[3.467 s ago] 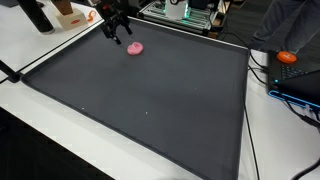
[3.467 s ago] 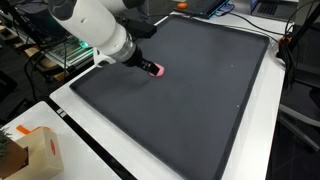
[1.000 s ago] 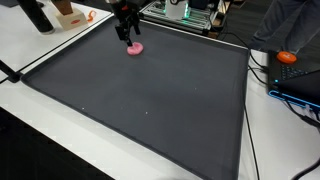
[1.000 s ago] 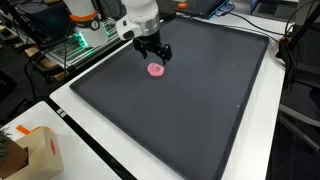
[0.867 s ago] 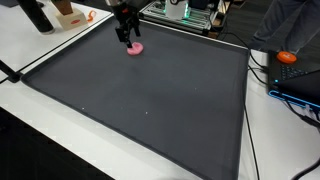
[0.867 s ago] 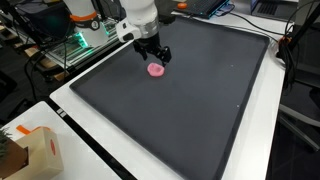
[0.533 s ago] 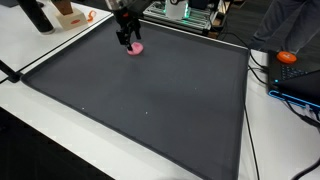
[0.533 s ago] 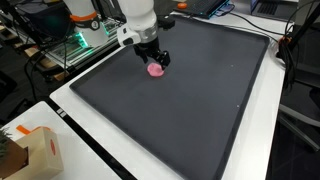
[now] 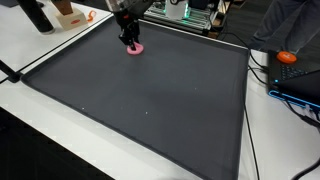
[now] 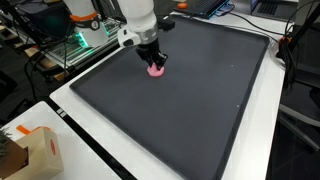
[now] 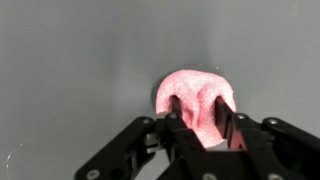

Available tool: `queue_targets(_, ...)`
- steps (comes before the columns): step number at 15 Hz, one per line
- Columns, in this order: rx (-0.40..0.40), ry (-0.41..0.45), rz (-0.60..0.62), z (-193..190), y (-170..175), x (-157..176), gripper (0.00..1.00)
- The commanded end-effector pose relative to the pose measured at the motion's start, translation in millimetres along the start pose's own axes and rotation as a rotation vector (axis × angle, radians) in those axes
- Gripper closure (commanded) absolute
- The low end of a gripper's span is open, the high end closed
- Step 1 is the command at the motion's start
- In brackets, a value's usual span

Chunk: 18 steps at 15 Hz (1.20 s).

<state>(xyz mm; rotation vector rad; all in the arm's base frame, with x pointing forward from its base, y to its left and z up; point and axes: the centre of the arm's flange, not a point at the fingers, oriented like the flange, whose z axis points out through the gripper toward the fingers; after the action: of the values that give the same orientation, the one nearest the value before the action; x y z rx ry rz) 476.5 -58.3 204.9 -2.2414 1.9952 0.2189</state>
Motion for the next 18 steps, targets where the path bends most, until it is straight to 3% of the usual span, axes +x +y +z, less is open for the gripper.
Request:
queue_targets(1,0.002,0.01,0.01,10.8,5.3,-0.8,0.94)
queue_targets(3,-0.001,0.012,0.011,11.0,4.7,-0.5,1.0)
queue_targets(13,-0.021,0.006,0.013,8.0,4.8,0.2,0.99)
queue_targets(14,-0.019,0.012,0.014,6.9,5.2,0.7,0.71)
queue_targets(16,-0.018,0.0,0.015,4.3,5.8,-0.2,0.64)
queue_targets(18,-0.013,-0.002,0.008,1.1,5.5,-1.9,0.49)
